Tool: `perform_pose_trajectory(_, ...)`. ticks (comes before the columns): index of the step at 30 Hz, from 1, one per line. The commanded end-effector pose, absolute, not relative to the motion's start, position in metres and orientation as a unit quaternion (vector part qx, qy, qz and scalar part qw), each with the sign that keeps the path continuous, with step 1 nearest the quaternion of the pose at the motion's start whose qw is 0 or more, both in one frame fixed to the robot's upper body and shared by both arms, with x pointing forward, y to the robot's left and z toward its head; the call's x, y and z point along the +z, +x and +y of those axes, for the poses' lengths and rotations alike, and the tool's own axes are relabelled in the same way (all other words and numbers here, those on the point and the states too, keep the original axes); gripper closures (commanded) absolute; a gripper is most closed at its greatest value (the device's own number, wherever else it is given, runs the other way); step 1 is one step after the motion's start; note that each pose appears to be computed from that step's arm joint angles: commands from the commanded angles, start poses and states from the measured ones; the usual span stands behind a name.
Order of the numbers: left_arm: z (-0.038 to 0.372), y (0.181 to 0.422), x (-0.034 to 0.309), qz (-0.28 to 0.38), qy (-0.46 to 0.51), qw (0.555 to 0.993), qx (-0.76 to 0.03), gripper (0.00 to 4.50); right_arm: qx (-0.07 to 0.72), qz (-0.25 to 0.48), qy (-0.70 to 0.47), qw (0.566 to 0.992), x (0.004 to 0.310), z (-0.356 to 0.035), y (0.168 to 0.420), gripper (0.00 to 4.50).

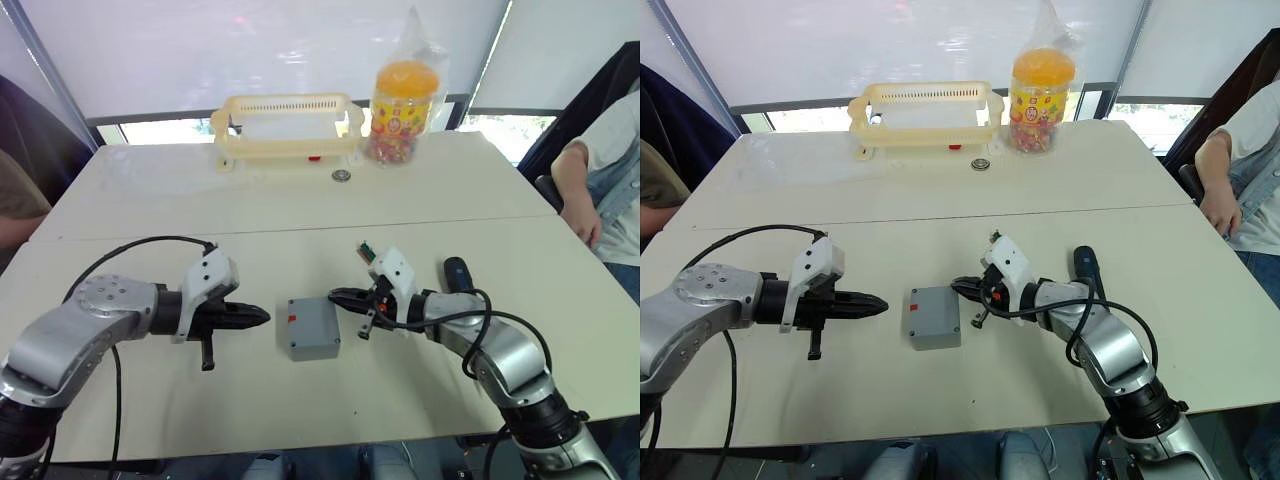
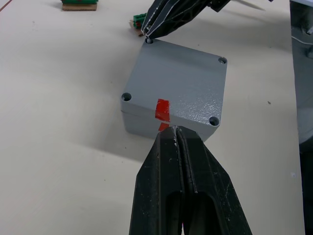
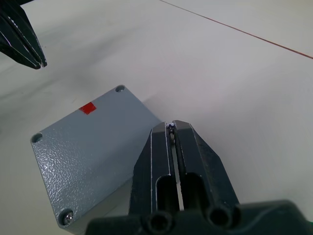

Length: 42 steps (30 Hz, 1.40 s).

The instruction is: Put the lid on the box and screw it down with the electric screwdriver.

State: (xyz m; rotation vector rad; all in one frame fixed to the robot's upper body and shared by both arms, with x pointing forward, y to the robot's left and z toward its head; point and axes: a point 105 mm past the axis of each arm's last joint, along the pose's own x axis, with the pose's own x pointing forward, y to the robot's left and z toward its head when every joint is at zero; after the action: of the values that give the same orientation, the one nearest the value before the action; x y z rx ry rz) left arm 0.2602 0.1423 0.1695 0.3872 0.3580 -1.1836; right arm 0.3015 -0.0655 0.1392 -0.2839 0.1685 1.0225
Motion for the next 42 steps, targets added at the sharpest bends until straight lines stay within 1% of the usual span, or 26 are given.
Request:
perform_pose_trajectory(1, 0.140, 0.262, 0.179, 0.145, 0.193, 0.798, -0.552, 4.50, 0.489, 0.063, -0.141, 0.858, 0.145, -0.063, 0.302, 4.47)
perform_pose_trajectory(5, 0.140, 0.262, 0.179, 0.146, 0.193, 0.799, -0.551, 4.50, 0.490, 0.053, -0.143, 0.858, 0.150, -0.060, 0.304, 4.47)
perform_pose_trajectory(6, 0.140, 0.262, 0.179, 0.145, 0.192, 0.799, -0.552, 4.50, 0.490, 0.049, -0.144, 0.858, 0.152, -0.059, 0.304, 4.22)
perform_pose_trajectory(8, 0.140, 0.262, 0.179, 0.145, 0.191, 0.799, -0.552, 4.50, 0.492, 0.041, -0.144, 0.858, 0.157, -0.058, 0.305, 3.54)
perform_pose_trajectory(12, 0.140, 0.263, 0.182, 0.141, 0.188, 0.800, -0.552, 4.50, 0.487, 0.022, -0.137, 0.862, 0.175, -0.062, 0.306, 1.44)
perform_pose_trajectory(13, 0.140, 0.263, 0.183, 0.140, 0.187, 0.800, -0.553, 4.50, 0.486, 0.018, -0.133, 0.863, 0.182, -0.065, 0.305, 1.02)
perform_pose_trajectory(19, 0.143, 0.266, 0.190, 0.135, 0.181, 0.799, -0.557, 4.50, 0.472, 0.011, -0.100, 0.876, 0.219, -0.091, 0.299, 1.02)
perform_pose_trajectory(22, 0.140, 0.268, 0.199, 0.120, 0.174, 0.798, -0.565, 4.50, 0.443, 0.040, -0.090, 0.891, 0.231, -0.118, 0.300, 1.02)
perform_pose_trajectory(25, 0.130, 0.261, 0.209, 0.108, 0.160, 0.778, -0.598, 4.50, 0.394, 0.124, -0.118, 0.903, 0.229, -0.159, 0.297, 0.13)
perform_pose_trajectory(26, 0.126, 0.258, 0.210, 0.106, 0.159, 0.768, -0.611, 3.97, 0.381, 0.158, -0.123, 0.903, 0.227, -0.171, 0.293, 0.00)
perform_pose_trajectory(27, 0.121, 0.254, 0.210, 0.104, 0.158, 0.758, -0.625, 3.63, 0.357, 0.206, -0.119, 0.903, 0.224, -0.185, 0.290, 0.00)
perform_pose_trajectory(29, 0.111, 0.247, 0.209, 0.096, 0.157, 0.740, -0.647, 2.59, 0.295, 0.316, -0.106, 0.896, 0.211, -0.217, 0.280, 0.00)
perform_pose_trajectory(32, 0.099, 0.246, 0.205, 0.080, 0.168, 0.732, -0.656, 1.09, 0.248, 0.398, -0.112, 0.876, 0.203, -0.242, 0.266, 0.00)
perform_pose_trajectory(34, 0.089, 0.245, 0.196, 0.076, 0.197, 0.722, -0.659, 0.05, 0.232, 0.420, -0.095, 0.872, 0.202, -0.253, 0.263, 0.00)
perform_pose_trajectory(37, 0.081, 0.242, 0.188, 0.065, 0.216, 0.712, -0.665, 0.05, 0.234, 0.442, -0.062, 0.864, 0.198, -0.257, 0.260, 0.00)
perform_pose_trajectory(42, 0.067, 0.242, 0.179, 0.054, 0.210, 0.713, -0.667, 0.05, 0.215, 0.492, 0.003, 0.844, 0.182, -0.269, 0.254, 0.00)
